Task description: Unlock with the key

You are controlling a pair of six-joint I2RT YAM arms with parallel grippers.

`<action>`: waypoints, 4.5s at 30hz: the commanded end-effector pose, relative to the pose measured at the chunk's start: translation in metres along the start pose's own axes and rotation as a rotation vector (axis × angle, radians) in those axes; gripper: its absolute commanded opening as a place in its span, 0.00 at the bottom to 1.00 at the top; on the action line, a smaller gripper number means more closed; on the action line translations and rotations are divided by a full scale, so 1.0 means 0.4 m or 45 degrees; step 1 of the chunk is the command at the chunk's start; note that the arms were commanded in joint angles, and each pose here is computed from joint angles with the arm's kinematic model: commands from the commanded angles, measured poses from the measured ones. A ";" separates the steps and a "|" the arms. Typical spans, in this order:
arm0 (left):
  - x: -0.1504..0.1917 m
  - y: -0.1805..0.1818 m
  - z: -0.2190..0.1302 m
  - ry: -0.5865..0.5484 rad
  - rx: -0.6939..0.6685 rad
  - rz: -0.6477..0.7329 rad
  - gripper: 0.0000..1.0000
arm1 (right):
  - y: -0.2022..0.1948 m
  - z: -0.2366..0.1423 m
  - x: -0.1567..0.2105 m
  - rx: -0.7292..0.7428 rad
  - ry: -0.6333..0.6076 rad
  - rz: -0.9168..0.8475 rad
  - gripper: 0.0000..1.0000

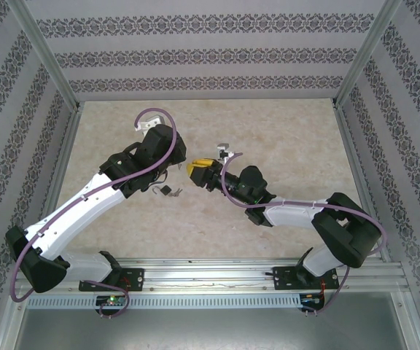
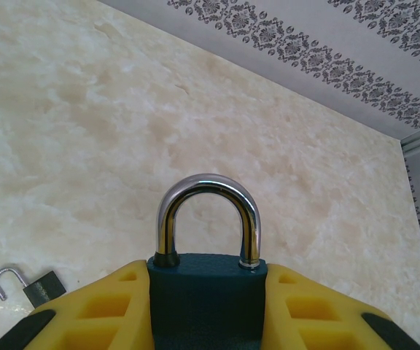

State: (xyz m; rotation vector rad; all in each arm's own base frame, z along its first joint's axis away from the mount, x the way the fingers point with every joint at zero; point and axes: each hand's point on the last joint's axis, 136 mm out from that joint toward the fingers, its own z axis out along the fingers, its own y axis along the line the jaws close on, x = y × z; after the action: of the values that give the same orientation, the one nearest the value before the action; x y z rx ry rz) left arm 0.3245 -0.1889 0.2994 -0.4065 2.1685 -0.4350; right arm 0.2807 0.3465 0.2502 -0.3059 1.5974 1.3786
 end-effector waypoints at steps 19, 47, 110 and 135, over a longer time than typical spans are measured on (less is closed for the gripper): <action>-0.016 -0.046 -0.026 -0.013 0.107 -0.015 0.26 | 0.116 0.089 -0.039 -0.245 0.013 0.044 0.31; -0.010 -0.061 -0.032 0.028 0.179 -0.059 0.25 | 0.088 0.071 -0.050 -0.185 0.028 0.063 0.00; -0.024 -0.059 -0.029 0.067 0.418 -0.267 0.25 | 0.102 0.056 -0.078 -0.304 0.166 0.290 0.00; -0.082 -0.147 -0.134 -0.056 0.934 -0.379 0.26 | 0.155 0.059 -0.159 -0.546 0.069 0.482 0.00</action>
State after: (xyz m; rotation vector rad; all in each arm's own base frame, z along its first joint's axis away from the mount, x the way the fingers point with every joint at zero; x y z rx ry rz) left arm 0.3198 -0.2006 0.3379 -0.4102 1.8782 -1.1126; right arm 0.2826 0.3645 0.3170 -0.2741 1.5250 1.9943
